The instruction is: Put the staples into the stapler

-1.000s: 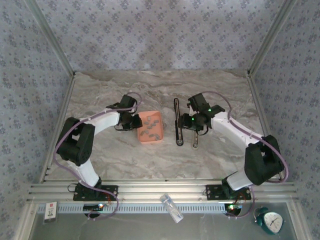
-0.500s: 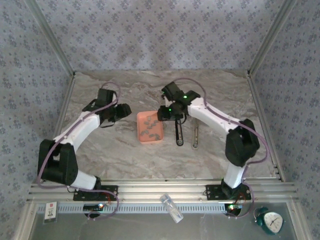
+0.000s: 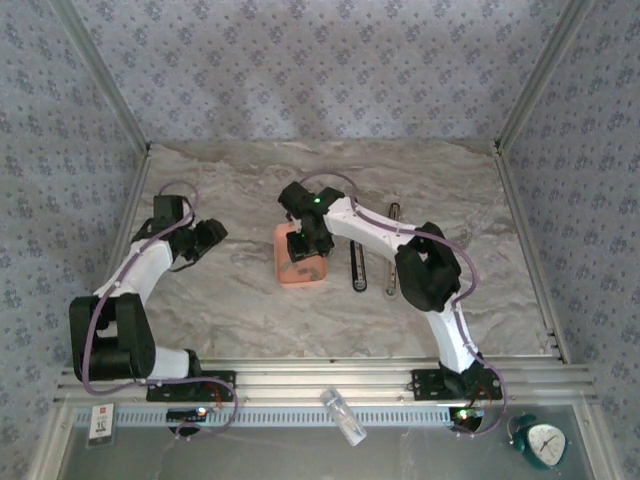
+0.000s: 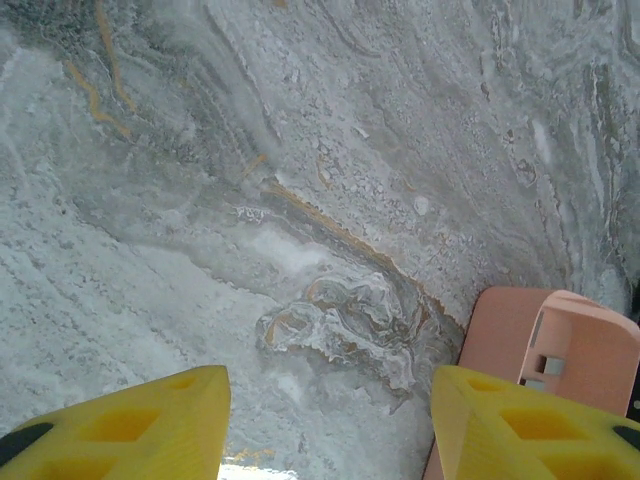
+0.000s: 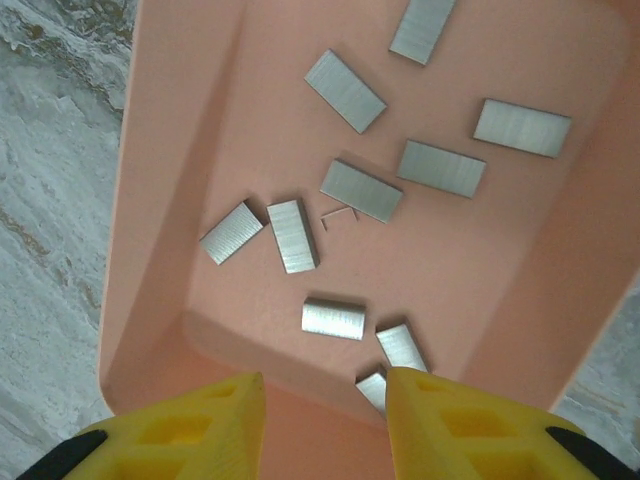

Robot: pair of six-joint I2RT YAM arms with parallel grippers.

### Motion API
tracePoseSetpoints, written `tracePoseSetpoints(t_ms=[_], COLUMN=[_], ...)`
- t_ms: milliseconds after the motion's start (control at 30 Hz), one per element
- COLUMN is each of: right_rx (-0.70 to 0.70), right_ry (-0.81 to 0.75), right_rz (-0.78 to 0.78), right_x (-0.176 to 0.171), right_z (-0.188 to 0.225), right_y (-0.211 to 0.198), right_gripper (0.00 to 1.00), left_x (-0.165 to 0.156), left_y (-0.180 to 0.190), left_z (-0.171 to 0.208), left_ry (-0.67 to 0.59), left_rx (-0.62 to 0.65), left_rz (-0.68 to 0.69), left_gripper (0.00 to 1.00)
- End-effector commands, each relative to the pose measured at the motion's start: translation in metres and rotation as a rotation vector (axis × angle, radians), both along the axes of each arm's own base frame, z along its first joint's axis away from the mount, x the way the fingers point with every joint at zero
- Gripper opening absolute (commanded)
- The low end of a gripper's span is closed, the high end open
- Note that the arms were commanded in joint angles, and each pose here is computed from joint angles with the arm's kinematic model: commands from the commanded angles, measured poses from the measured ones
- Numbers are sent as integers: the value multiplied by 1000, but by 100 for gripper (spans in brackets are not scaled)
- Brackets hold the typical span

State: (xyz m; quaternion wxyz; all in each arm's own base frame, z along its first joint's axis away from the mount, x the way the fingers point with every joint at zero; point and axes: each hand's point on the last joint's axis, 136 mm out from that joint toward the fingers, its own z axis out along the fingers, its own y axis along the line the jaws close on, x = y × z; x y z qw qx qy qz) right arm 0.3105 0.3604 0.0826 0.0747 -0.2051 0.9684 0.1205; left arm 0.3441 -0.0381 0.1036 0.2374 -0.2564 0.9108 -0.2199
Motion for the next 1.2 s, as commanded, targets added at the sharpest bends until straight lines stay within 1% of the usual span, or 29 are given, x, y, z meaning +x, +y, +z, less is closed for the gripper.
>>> tracePoseSetpoints(t_ms=[0,500,933,1167], right_rx=[-35,-25,-19,-47], right_ry=[7,13,15,7], right_rz=[31,65,66,62], right_x=[0,9,13,17], right_z=[-6,-34,-51,-62], right_y=[5,28,36,34], right_gripper=[37,39,37,36], left_x=[0,2,2,3], left_y=[0,5,6,6], left_z=[6,3,0,-1], left_ry=[-34,-25,-18,-15], left_rx=[-26,-32,-29,-28], left_rz=[-13,-4,-5,-7], left_gripper=[56,55,55,55])
